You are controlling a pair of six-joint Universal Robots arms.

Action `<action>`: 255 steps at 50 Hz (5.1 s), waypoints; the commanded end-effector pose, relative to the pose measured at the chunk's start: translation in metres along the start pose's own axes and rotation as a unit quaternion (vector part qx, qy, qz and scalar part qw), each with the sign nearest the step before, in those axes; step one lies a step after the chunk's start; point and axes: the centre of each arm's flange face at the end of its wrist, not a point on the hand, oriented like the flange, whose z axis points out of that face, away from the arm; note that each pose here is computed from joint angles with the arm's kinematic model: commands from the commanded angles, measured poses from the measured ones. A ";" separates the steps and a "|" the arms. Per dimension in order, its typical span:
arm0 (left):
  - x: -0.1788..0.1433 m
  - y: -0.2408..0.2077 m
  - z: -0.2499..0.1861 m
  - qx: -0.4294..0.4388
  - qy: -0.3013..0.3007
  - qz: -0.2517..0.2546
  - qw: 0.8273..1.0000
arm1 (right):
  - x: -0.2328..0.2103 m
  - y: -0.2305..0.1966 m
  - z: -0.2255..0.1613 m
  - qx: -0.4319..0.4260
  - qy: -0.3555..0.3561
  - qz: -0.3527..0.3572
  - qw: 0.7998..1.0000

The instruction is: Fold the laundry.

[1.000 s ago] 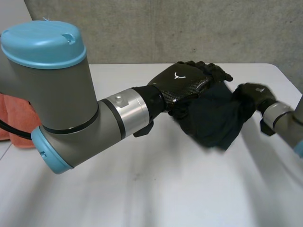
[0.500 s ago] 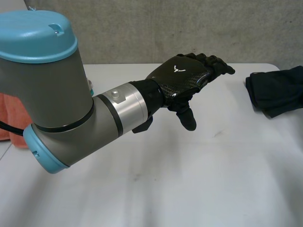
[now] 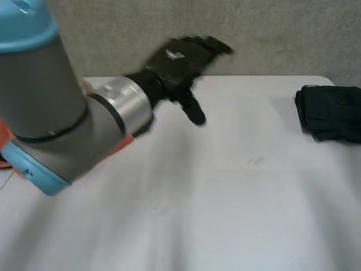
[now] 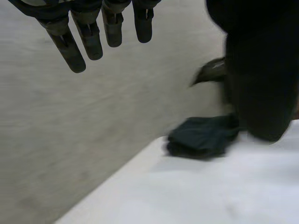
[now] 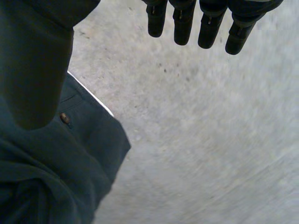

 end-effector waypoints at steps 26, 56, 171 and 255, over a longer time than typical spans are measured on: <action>-0.337 0.180 -0.040 -0.205 -0.390 0.315 0.840 | -0.129 -0.039 -0.197 0.044 -0.307 -0.058 0.949; -0.196 -0.017 -0.020 0.090 -0.332 0.186 0.920 | -0.120 -0.046 -0.201 0.050 -0.294 -0.056 0.953; 0.025 0.074 0.026 0.020 -0.051 0.042 0.998 | -0.082 -0.103 -0.192 0.006 -0.272 0.142 0.952; 0.018 0.156 -0.018 -0.177 -0.030 0.140 0.974 | -0.084 -0.053 -0.269 -0.172 -0.363 0.039 0.915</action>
